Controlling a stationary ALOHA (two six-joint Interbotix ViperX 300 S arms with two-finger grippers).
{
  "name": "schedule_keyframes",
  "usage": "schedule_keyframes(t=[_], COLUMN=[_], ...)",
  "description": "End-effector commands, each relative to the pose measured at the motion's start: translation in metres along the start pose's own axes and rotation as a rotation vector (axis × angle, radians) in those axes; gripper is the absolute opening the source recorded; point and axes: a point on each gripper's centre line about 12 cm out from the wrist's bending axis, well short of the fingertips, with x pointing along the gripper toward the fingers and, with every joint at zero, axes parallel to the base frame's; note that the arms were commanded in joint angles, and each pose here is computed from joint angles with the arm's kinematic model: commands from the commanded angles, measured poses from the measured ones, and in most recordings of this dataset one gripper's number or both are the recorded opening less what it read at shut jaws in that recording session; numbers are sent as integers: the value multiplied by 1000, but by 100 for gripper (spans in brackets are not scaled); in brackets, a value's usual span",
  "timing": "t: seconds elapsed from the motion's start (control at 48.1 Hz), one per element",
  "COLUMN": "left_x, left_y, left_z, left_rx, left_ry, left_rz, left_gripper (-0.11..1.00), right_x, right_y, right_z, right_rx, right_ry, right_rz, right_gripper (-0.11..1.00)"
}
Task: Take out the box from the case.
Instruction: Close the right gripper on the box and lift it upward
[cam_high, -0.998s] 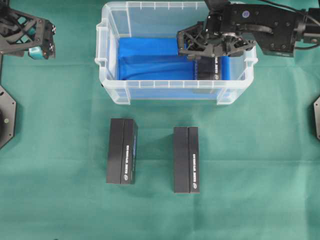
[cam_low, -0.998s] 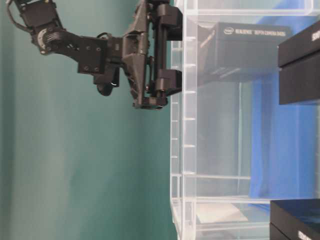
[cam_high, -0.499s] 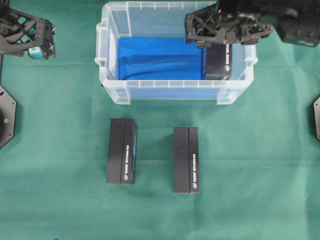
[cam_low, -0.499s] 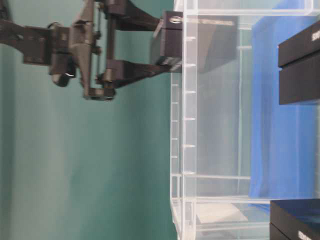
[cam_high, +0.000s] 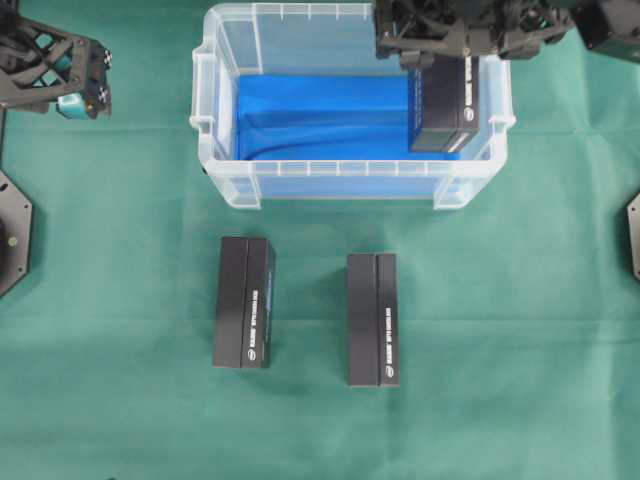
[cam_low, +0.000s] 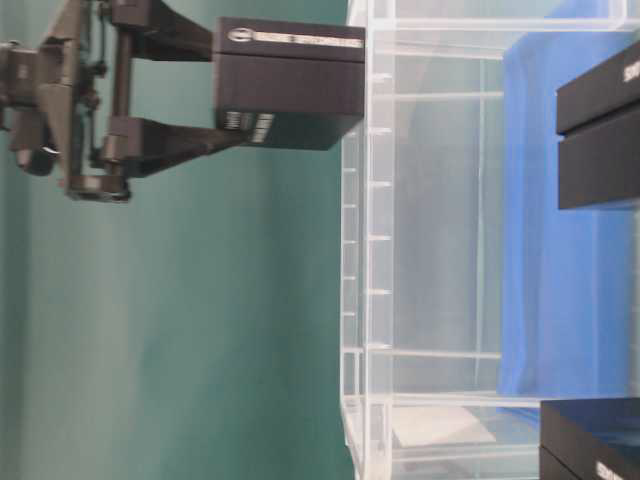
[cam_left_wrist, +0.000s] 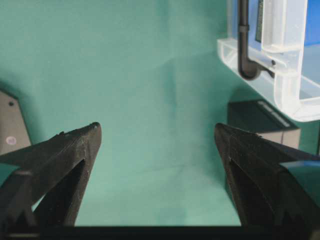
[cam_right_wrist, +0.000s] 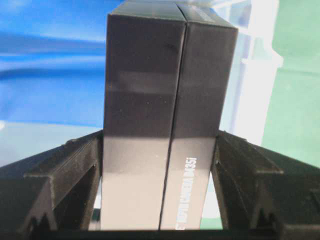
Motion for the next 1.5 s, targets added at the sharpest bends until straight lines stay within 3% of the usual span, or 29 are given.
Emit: schedule_keyframes(t=[0.0, 0.374, 1.476], left_x=[-6, -6, -6], left_y=[-2, -2, -1], left_z=[1, 1, 0], left_rx=[2, 2, 2], left_ry=[-8, -8, -8], left_rz=[-24, -24, -24], left_gripper=[97, 97, 97], right_x=[-30, -54, -53], right_y=[-4, -7, -9], right_z=[5, 8, 8], right_rx=[7, 7, 0], right_ry=[-14, -17, -22], right_rz=[60, 48, 31], right_gripper=[66, 66, 66])
